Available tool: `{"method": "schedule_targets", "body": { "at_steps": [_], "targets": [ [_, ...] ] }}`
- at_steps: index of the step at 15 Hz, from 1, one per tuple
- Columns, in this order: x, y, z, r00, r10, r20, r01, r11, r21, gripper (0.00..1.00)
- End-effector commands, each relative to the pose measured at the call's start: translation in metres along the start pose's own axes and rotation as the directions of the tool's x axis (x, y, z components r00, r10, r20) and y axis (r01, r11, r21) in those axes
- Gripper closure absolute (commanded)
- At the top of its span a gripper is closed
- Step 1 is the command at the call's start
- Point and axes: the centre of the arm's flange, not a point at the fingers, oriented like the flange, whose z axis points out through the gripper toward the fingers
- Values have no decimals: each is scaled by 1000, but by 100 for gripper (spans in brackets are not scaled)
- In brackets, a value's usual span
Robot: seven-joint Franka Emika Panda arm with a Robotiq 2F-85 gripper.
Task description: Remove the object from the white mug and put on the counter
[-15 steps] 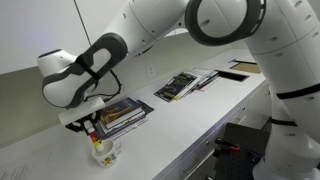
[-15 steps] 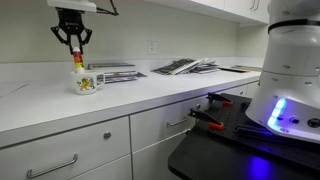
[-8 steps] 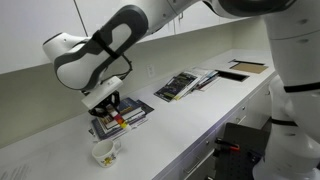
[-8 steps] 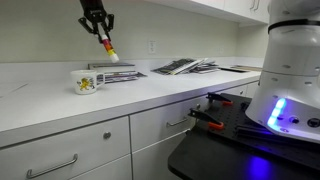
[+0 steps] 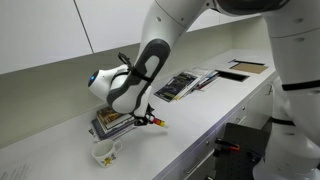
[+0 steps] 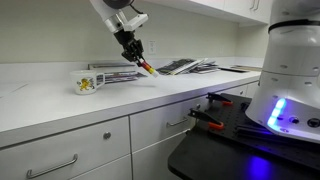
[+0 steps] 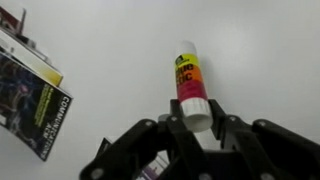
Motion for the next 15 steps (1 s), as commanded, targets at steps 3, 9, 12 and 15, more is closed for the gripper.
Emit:
{"method": "schedule_targets", "body": {
  "at_steps": [3,9,12,15],
  "targets": [
    [-31,-4,53,952,-304,-22,304,953,-1,92],
    [-49,3,82,803,-596,-6,594,800,84,92],
    [-50,3,81,732,-680,-37,680,728,83,40],
    [-50,6,61,758,-636,-145,647,761,44,19]
  ]
}}
